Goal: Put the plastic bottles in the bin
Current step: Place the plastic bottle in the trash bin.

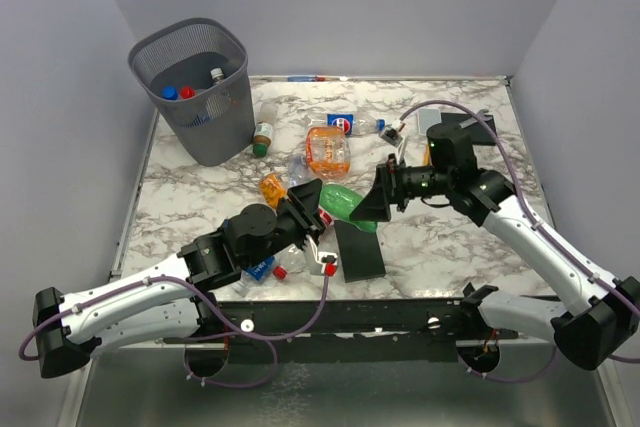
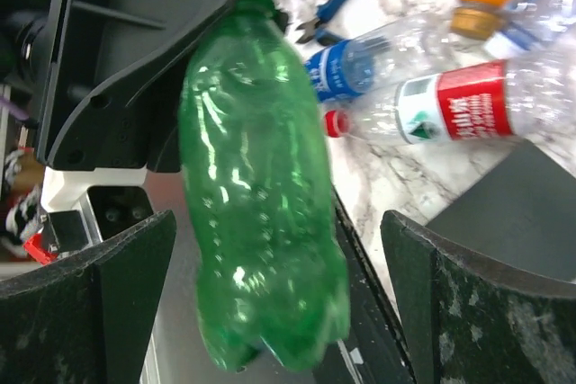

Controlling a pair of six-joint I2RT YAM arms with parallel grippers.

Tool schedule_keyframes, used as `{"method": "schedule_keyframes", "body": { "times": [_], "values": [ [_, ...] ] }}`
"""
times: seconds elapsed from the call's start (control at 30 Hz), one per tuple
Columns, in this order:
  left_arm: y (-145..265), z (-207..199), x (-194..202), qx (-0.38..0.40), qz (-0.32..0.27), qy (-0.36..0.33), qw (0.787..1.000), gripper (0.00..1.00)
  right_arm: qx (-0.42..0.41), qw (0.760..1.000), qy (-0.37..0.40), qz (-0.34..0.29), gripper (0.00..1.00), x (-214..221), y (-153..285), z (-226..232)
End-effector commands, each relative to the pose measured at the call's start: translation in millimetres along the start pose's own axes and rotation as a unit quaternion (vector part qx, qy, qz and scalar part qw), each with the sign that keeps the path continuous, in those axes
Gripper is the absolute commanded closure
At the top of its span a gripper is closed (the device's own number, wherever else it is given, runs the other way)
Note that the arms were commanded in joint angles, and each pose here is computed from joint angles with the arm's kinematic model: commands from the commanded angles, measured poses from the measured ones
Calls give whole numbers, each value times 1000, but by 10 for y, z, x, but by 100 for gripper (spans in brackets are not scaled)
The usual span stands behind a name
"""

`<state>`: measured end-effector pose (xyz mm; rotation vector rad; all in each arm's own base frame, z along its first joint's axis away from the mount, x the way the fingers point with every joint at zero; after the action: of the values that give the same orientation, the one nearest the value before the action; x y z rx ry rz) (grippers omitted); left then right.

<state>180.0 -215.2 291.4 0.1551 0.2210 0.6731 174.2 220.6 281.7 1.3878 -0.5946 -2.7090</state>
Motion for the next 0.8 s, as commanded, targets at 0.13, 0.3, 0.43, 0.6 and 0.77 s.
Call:
{"method": "schedule_keyframes", "body": {
  "times": [0.13, 0.3, 0.43, 0.6, 0.77],
  "values": [
    [25, 296, -75, -29, -6, -14, 999, 100, -66, 996, 31, 55, 9, 185, -364, 175],
    [52, 358, -74, -38, -5, -7, 999, 100, -27, 998, 31, 45, 44, 237, -358, 98],
    [98, 365, -46, -49, 0, 31, 998, 62, 27, 997, 72, -20, 57, 88, -205, 117],
    [183, 348, -16, -75, -4, 142, 987, 1, 67, 979, 135, -136, 61, -126, 96, 265],
    [264, 415, -103, -102, -44, 334, 936, 1, 108, 949, 160, -251, 63, -250, 404, 362]
  ]
}}
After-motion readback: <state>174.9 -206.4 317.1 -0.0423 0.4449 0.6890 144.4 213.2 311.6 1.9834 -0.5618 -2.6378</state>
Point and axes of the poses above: each gripper's point midway between its finger pads, its own y axis back along the fingers, its own z axis along the line the jaws close on, x = y × z, the point moved 5 cm from there along y, back along the fingers, and after that the axes turned 11 degrees about y, right-handed, at the moved point
